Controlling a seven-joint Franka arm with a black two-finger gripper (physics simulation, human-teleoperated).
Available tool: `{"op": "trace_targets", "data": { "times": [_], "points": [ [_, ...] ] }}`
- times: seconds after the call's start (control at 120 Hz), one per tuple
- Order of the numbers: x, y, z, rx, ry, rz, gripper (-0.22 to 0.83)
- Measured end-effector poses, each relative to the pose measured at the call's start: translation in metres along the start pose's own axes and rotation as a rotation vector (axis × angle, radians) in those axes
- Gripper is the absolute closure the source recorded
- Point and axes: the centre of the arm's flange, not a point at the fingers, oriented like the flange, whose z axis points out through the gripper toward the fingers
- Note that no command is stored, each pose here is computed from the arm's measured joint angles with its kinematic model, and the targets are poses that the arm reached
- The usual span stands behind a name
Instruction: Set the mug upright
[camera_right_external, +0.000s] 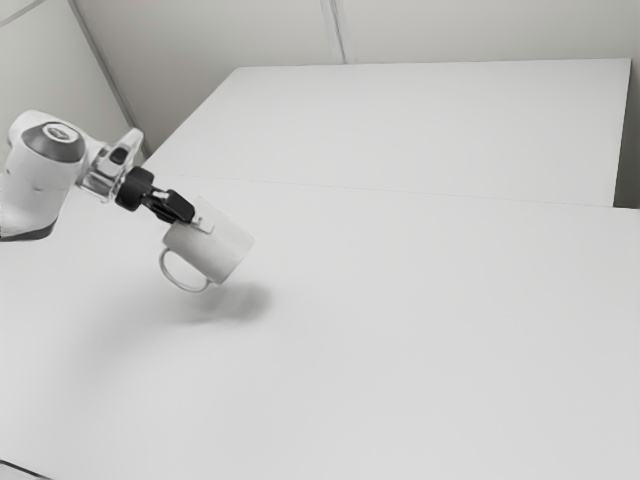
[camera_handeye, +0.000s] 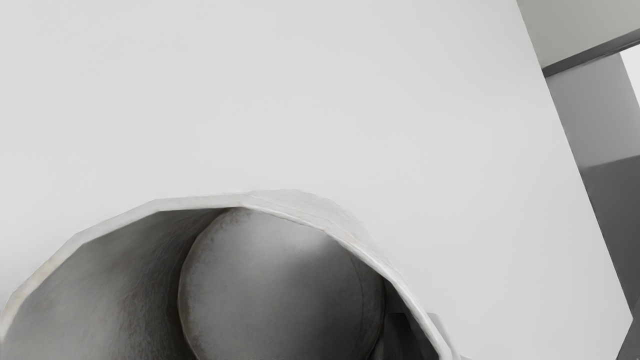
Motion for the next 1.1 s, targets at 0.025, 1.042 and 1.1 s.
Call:
{"op": "trace_targets", "data": {
  "times": [0.025, 1.042, 1.1],
  "points": [
    [0.004, 0.009, 0.004, 0.026, -0.028, 0.018, 0.78],
    [-0.053, 0.144, 0.131, 0.680, -0.244, 0.103, 0.79],
    [-0.055, 0.143, 0.135, 0.687, -0.227, 0.099, 0.79]
  ]
}}
